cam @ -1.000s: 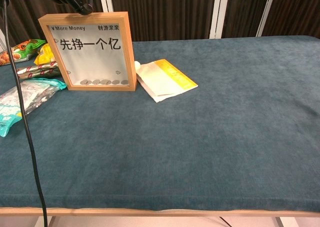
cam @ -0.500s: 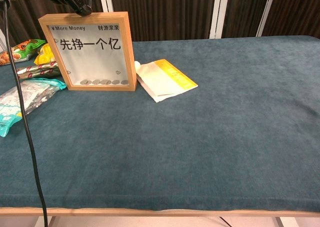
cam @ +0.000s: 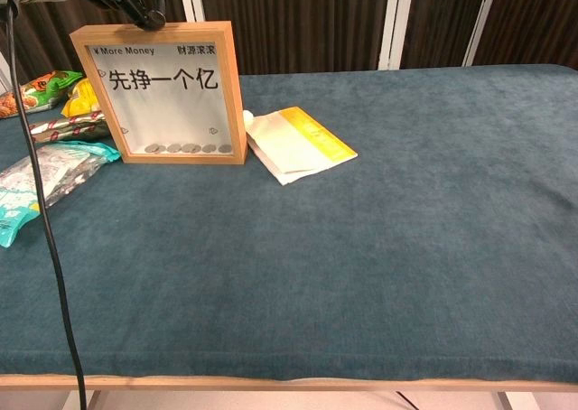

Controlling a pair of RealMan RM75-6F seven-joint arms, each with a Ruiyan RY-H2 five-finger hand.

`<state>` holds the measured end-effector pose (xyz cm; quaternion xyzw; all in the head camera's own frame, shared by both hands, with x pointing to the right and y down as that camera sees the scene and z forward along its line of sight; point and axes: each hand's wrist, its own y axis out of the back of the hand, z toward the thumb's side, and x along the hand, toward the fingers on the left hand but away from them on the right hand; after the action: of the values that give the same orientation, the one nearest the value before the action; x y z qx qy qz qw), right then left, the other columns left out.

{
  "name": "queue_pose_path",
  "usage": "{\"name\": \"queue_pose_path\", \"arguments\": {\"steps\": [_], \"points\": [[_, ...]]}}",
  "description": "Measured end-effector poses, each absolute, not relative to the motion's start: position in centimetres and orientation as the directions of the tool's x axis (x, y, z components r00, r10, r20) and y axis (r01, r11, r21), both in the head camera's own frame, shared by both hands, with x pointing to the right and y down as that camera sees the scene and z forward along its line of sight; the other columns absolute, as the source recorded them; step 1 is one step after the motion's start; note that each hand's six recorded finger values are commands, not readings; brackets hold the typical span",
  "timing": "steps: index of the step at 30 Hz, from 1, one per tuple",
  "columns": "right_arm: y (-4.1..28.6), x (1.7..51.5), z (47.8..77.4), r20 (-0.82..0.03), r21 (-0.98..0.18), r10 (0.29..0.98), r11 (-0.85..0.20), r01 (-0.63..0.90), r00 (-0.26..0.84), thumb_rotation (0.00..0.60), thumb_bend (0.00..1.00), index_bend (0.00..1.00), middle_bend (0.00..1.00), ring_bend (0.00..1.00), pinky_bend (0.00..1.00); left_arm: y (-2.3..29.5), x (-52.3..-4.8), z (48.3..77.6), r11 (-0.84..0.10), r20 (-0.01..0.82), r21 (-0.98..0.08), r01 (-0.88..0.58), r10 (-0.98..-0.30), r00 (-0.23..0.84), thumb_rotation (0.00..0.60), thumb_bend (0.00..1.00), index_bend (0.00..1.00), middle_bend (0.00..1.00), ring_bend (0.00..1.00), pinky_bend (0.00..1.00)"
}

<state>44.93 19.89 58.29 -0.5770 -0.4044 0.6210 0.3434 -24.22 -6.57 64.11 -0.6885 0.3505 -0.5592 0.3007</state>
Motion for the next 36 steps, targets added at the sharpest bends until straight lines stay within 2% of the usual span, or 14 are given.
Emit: {"name": "queue_pose_path", "arguments": {"steps": [4, 25, 27, 30, 32, 33, 35, 36], "points": [[19.9, 44.9, 58.3, -0.440, -0.898, 0.893, -0.439, 0.039, -0.098, 0.600, 0.16, 0.00, 0.00, 0.00, 0.00, -6.5, -24.2, 64.1, -0.575, 0.560, -0.806, -0.139, -0.818, 0.132, 0.600, 0.61, 0.57, 1.00, 1.00, 1.00], [19.9, 44.9, 58.3, -0.443, -0.897, 0.891, -0.441, 0.039, -0.098, 0.600, 0.16, 0.00, 0.00, 0.00, 0.00, -6.4, -24.0, 63.6, -0.568, 0.550, -0.811, -0.138, -0.821, 0.150, 0.600, 0.55, 0.50, 1.00, 1.00, 1.00], [19.9, 44.9, 58.3, -0.443, -0.896, 0.891, -0.441, 0.039, -0.099, 0.600, 0.16, 0.00, 0.00, 0.00, 0.00, -6.4, -24.0, 63.5, -0.564, 0.545, -0.813, -0.144, -0.824, 0.151, 0.600, 0.53, 0.48, 1.00, 1.00, 1.00], [19.9, 44.9, 58.3, -0.442, -0.897, 0.891, -0.440, 0.039, -0.099, 0.600, 0.16, 0.00, 0.00, 0.00, 0.00, -6.5, -23.9, 62.8, -0.543, 0.521, -0.824, -0.164, -0.838, 0.160, 0.600, 0.48, 0.39, 0.99, 1.00, 1.00], [19.9, 44.9, 58.3, -0.441, -0.897, 0.892, -0.440, 0.039, -0.099, 0.600, 0.16, 0.00, 0.00, 0.00, 0.00, -6.3, -23.9, 62.2, -0.521, 0.494, -0.835, -0.178, -0.851, 0.176, 0.600, 0.45, 0.25, 0.81, 0.91, 0.99], [19.9, 44.9, 58.3, -0.441, -0.897, 0.892, -0.440, 0.039, -0.099, 0.600, 0.16, 0.00, 0.00, 0.00, 0.00, -6.1, -23.9, 61.8, -0.511, 0.481, -0.840, -0.181, -0.857, 0.186, 0.600, 0.44, 0.19, 0.66, 0.83, 0.95], [19.9, 44.8, 58.4, -0.444, -0.896, 0.891, -0.443, 0.038, -0.095, 0.600, 0.16, 0.00, 0.00, 0.00, 0.00, -5.4, -24.0, 60.8, -0.486, 0.448, -0.854, -0.183, -0.868, 0.216, 0.600, 0.43, 0.06, 0.32, 0.58, 0.80], [19.9, 44.7, 58.5, -0.447, -0.895, 0.890, -0.445, 0.036, -0.092, 0.600, 0.16, 0.00, 0.00, 0.00, 0.00, -4.9, -24.2, 60.3, -0.475, 0.432, -0.861, -0.184, -0.872, 0.231, 0.600, 0.43, 0.04, 0.24, 0.50, 0.74]]}}
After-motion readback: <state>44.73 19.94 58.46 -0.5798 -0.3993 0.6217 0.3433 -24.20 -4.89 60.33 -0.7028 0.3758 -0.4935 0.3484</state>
